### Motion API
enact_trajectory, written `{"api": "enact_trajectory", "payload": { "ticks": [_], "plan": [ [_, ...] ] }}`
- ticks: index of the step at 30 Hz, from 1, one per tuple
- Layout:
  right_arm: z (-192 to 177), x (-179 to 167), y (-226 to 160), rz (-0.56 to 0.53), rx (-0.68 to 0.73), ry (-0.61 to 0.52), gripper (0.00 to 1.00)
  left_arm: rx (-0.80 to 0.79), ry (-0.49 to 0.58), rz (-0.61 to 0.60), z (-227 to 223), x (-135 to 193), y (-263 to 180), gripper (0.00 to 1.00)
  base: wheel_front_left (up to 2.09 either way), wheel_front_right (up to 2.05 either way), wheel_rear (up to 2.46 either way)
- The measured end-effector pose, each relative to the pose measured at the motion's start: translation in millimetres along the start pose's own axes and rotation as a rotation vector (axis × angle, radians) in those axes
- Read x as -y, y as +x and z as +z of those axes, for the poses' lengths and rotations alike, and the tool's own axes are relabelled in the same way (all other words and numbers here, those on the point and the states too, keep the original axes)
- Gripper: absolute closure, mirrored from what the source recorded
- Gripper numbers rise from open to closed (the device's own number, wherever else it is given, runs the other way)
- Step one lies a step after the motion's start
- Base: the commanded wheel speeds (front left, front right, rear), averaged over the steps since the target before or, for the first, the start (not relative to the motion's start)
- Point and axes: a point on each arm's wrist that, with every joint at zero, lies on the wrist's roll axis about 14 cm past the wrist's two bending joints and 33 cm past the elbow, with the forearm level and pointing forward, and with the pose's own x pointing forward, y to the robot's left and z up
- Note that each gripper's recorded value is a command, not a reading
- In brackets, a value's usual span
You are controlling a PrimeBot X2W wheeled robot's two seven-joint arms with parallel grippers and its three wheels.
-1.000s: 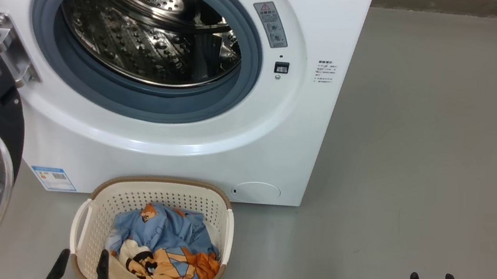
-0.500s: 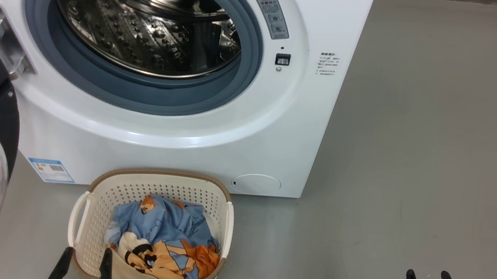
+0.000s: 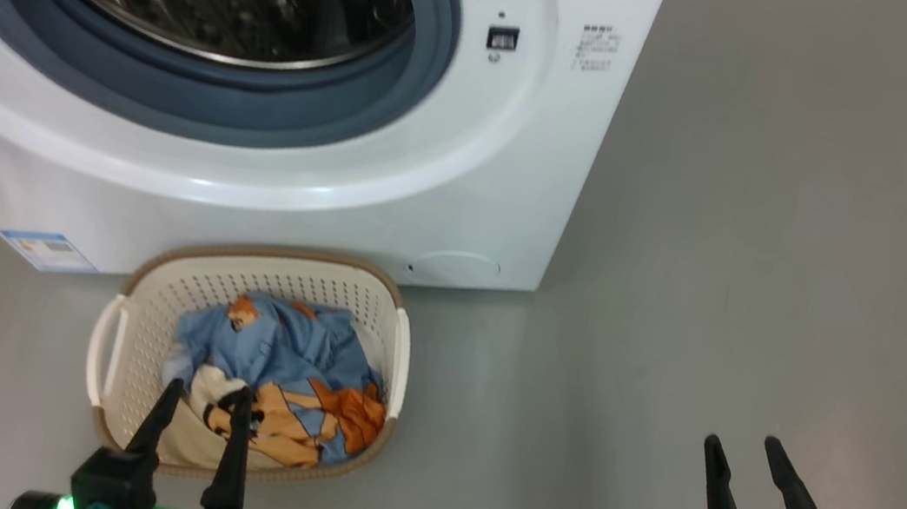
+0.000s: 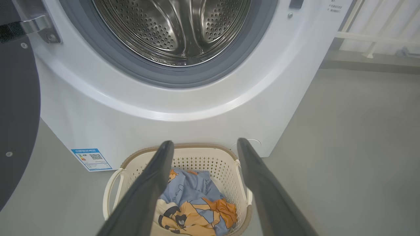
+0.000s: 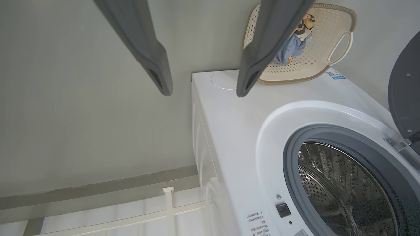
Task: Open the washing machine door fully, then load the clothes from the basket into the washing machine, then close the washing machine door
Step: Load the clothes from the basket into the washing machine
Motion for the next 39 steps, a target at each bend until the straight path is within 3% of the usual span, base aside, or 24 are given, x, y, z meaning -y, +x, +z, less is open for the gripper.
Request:
{"api": "enact_trajectory", "payload": {
  "ticks": [12,19,39],
  "plan": [
    [-36,7,32,-0.024,-0.098,0.05,0.0,-0.334,0.067,-0.107,-99,9,58,0.0,0.0,0.0,0.0],
    [-51,16,41,-0.049,-0.137,0.053,0.0,-0.425,0.085,-0.131,-133,4,81,0.0,0.0,0.0,0.0],
    [-90,48,59,-0.131,-0.235,0.041,0.0,-0.792,0.088,-0.034,-248,-21,128,0.0,0.0,0.0,0.0]
  ]
}}
